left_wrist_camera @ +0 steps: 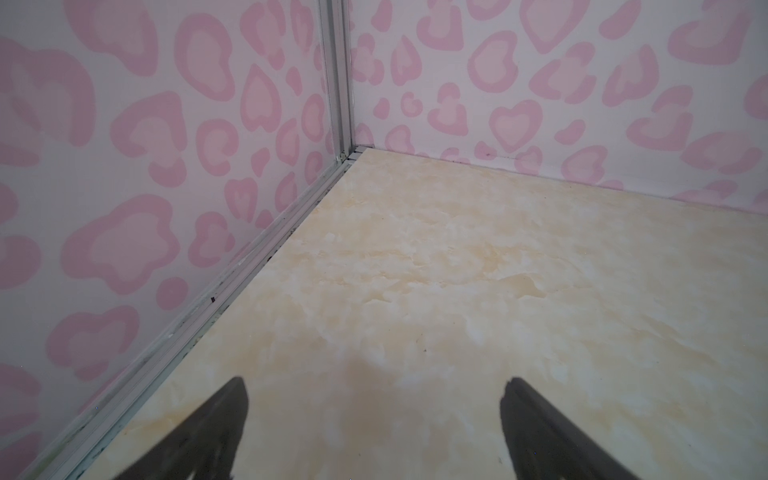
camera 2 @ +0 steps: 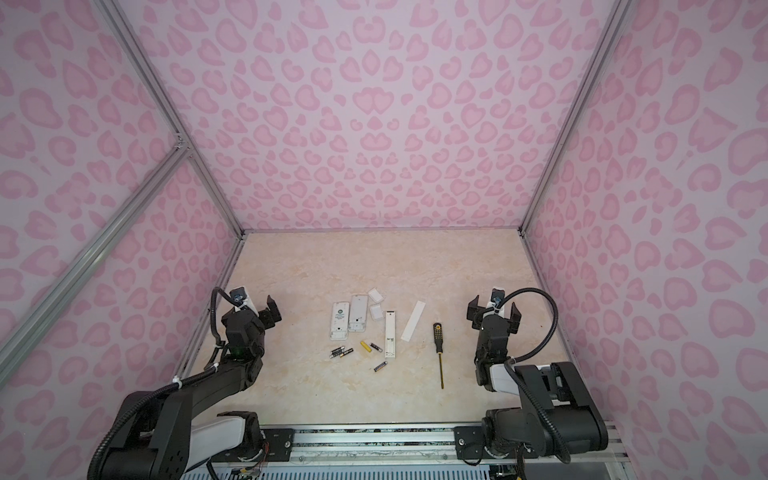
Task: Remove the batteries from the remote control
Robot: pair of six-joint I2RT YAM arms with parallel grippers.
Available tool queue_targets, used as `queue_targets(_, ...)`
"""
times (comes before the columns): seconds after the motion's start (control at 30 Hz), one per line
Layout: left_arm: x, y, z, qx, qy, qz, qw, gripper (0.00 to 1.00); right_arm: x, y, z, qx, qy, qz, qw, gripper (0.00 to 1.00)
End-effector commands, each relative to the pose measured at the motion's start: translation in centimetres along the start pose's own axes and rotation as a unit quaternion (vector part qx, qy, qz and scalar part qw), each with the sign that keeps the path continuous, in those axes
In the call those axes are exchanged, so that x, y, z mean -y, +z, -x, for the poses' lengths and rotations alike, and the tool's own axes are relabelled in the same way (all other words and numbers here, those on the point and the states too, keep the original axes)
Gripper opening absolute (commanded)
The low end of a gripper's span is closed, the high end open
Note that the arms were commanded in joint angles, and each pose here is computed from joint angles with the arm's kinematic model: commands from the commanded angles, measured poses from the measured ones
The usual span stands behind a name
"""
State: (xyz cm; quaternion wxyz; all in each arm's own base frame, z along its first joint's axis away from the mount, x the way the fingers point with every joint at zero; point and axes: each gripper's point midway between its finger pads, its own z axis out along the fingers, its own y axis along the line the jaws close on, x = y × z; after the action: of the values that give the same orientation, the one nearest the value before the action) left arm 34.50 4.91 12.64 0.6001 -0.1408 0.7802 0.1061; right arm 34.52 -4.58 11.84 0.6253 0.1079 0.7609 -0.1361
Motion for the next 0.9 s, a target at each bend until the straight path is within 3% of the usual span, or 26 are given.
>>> queue_targets(0.0, 0.7, 0.4, 2.3, 0.051, -0.013, -0.019, 0.998, 0.98, -0.8, 0.4, 0.7, 0.033, 0.024, 0.021, 0.999, 0.99)
queue_targets(0.13, 1.7, 1.3, 1.5, 0.047, -0.004, -0.042, 0.998, 0.97, -1.0, -0.1, 0.5, 0.062, 0.023, 0.029, 0.997, 1.0)
queue_targets(0.5, 3.2, 3.2, 0.0, 0.01, 0.01, -0.082, 0.997, 0.97, -0.7, 3.3, -0.6, -0.023, 0.013, -0.023, 0.999, 1.0)
queue_targets(0.87, 3.2, 3.2, -0.1, 0.009, 0.012, -0.082, 0.997, 0.97, -0.6, 3.2, -0.5, -0.018, 0.013, -0.023, 1.0, 1.0)
